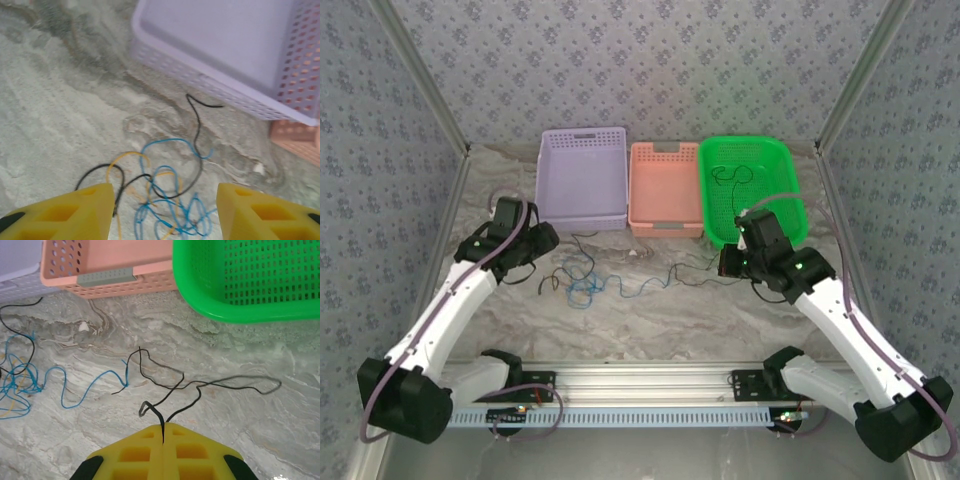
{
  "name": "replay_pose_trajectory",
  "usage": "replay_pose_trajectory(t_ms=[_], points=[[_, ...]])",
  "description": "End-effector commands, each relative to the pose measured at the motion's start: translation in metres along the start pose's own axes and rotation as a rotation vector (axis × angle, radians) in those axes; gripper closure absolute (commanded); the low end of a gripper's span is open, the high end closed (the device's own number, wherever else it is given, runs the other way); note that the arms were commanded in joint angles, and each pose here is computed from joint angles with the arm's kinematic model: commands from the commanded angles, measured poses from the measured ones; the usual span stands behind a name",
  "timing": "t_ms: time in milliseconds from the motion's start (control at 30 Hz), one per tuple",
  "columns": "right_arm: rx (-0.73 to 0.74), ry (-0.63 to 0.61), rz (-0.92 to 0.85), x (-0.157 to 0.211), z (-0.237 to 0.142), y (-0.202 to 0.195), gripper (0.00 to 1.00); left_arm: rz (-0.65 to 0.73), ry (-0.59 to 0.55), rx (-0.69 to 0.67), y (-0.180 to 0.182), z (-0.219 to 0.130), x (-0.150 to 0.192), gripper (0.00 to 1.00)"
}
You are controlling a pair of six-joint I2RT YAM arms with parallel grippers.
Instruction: Untangle the cables
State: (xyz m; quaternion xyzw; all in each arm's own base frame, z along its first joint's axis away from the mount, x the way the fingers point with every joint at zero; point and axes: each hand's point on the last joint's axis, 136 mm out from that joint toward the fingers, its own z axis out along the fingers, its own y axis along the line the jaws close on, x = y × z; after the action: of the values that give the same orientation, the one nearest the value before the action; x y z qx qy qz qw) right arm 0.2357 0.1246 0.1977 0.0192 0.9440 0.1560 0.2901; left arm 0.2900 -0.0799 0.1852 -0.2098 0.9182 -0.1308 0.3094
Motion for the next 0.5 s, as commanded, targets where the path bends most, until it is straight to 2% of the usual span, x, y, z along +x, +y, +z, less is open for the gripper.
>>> replay_pose_trajectory(t_ms=[0,167,300,367,467], points=[[0.045,-0.047,0.013,-0.007,-0.002,-0.008,1.00,0.080,0.056,0.115,-0.036,-0.018,0.012,0.48],[0.061,-0.084,0.019,-0.015,-0.011,-0.012,1.00,0.116,0.153,0.155,-0.081,-0.009,0.076,0.50],[0.045,-0.092,0.018,-0.020,-0.012,-0.009,1.00,0.089,0.182,0.110,-0.106,0.007,0.136,0.44],[0.035,-0.096,0.017,-0.021,-0.012,-0.007,1.00,0.029,0.186,0.061,-0.106,0.020,0.164,0.42],[0.026,-0.104,0.018,-0.023,-0.013,-0.005,1.00,-0.098,0.213,0.087,-0.113,0.044,0.196,0.41]])
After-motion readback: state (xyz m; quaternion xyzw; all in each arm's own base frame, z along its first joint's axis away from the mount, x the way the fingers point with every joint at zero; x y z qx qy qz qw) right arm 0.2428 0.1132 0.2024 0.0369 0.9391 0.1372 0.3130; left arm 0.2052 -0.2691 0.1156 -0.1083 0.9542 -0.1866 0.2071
